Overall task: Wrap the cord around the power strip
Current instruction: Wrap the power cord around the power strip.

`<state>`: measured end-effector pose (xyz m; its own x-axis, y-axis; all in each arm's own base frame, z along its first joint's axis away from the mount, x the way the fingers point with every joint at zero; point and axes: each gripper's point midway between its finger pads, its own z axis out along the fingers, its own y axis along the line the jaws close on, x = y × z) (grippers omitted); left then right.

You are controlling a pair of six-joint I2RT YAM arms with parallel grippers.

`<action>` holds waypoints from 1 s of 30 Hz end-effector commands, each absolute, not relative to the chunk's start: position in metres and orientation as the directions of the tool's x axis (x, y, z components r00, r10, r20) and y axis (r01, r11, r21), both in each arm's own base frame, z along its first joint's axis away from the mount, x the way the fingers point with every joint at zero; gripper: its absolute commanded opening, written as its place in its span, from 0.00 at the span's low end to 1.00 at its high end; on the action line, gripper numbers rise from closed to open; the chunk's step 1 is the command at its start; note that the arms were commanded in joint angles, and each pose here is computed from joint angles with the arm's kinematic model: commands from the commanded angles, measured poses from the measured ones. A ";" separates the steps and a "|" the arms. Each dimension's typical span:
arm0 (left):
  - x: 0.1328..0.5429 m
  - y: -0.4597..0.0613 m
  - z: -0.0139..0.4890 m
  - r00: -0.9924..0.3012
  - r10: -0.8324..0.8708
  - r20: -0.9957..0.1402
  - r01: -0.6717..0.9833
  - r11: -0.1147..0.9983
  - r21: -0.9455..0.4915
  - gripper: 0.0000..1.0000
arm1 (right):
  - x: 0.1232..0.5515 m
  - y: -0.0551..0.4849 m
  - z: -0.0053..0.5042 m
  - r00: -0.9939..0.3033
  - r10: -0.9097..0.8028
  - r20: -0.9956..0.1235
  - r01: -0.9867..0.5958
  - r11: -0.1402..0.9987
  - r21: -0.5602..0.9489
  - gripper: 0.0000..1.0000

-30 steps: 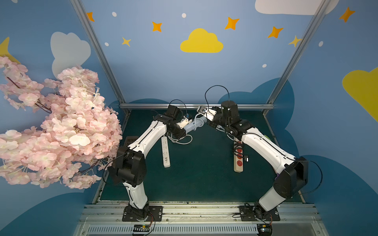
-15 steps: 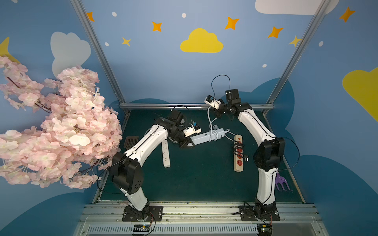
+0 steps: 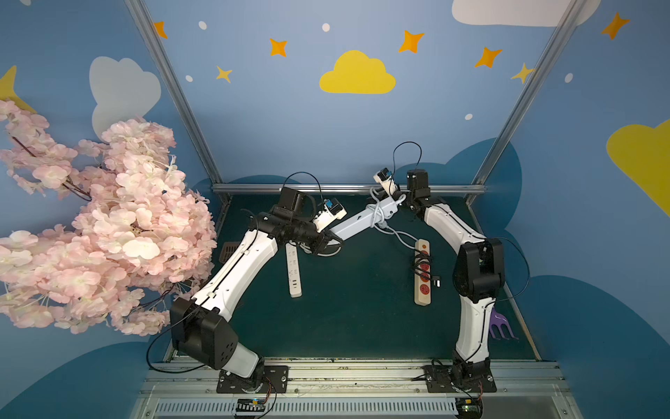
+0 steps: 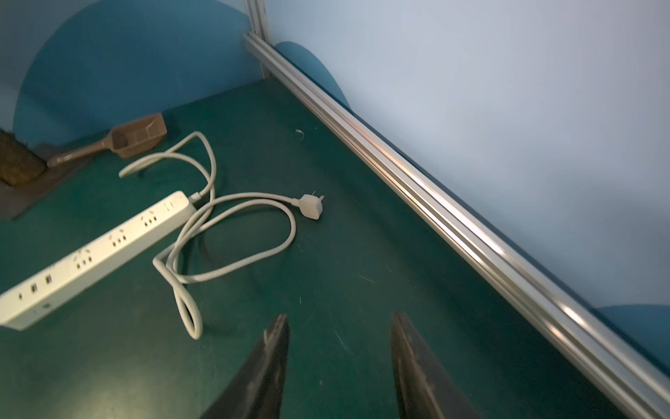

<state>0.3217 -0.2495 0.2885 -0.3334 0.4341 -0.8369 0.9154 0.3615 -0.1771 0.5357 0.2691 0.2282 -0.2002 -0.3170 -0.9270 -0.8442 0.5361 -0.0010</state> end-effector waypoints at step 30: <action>0.439 -0.140 0.404 -0.361 -0.075 -0.930 0.594 0.750 -0.291 0.03 | 0.511 0.302 0.114 -0.299 -0.439 -0.847 -0.830 0.557 0.004 0.08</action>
<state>0.4117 -0.1688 0.3724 -0.4570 0.0035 -0.8895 0.6490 0.6851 -0.3308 0.5309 0.2942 0.1252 -0.3114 -0.3506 -0.8832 -0.8040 0.5927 0.0482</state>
